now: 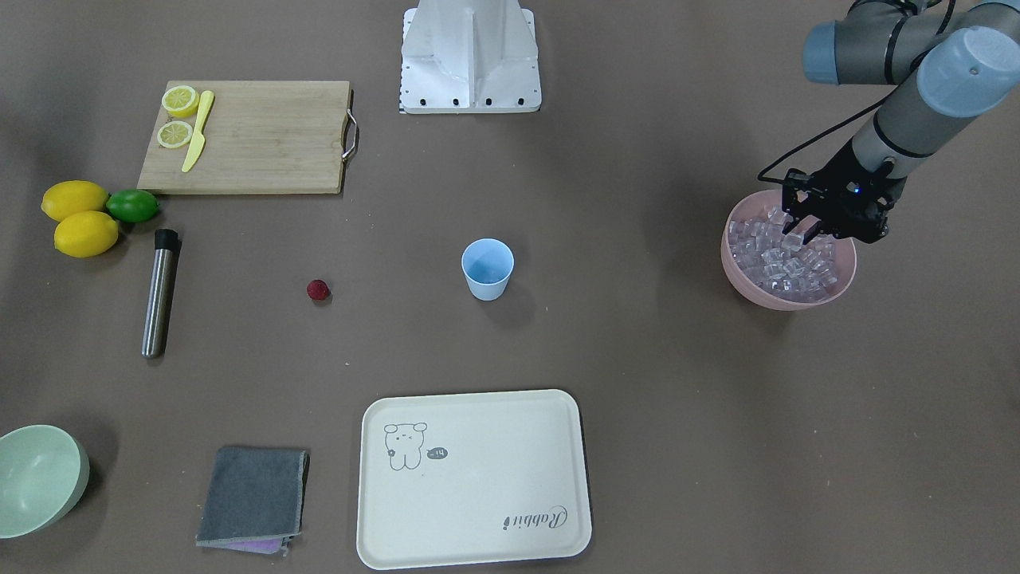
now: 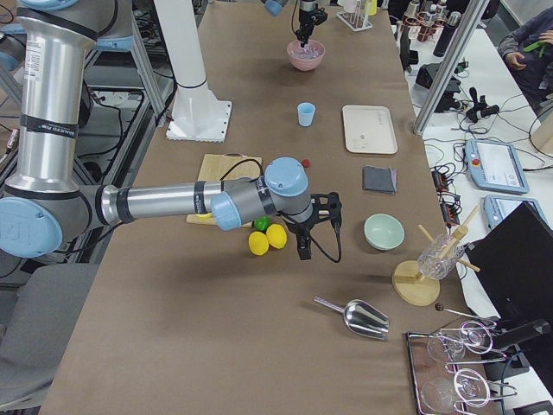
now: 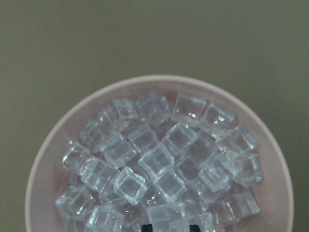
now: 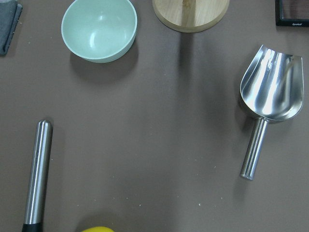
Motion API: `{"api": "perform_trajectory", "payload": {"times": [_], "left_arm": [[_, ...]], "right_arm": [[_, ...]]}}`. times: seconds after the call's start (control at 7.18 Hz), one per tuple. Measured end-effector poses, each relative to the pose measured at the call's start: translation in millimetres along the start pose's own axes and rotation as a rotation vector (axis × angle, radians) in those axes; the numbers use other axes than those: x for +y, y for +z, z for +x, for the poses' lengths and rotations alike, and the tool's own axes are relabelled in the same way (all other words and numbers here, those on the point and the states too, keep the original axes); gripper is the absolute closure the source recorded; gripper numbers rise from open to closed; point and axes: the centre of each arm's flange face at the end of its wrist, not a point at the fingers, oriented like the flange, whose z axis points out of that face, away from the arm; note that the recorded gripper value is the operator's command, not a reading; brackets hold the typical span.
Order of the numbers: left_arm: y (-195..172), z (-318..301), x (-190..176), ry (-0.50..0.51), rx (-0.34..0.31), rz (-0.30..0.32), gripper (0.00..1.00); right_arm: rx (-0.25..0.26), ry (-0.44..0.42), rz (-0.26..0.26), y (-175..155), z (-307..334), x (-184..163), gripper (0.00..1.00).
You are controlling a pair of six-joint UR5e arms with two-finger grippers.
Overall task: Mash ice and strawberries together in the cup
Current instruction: 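Lower the left gripper into the bowl and grasp another ice cube, then carry the ice cube with the left gripper over the light-blue cup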
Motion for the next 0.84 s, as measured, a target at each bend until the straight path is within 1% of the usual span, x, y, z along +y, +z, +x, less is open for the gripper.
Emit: {"api": "perform_trajectory", "payload": {"times": [0.14, 0.42, 0.7, 0.84], "left_arm": [[-11.0, 8.7, -15.7, -0.034, 0.017, 0.031, 1.00], [-30.6, 46.1, -57.4, -0.190, 0.074, 0.101, 1.00], [-29.1, 104.7, -91.2, -0.318, 0.130, 0.122, 1.00], [-20.4, 143.9, -107.1, -0.372, 0.133, 0.138, 1.00]], "right_arm": [[0.000, 0.001, 0.000, -0.2, 0.1, 0.0, 0.00], [0.000, 0.001, 0.001, -0.2, 0.0, -0.2, 0.00], [0.000, 0.000, 0.001, -0.3, -0.7, -0.8, 0.00], [-0.001, 0.000, 0.002, -0.4, -0.9, -1.1, 0.00]]}}
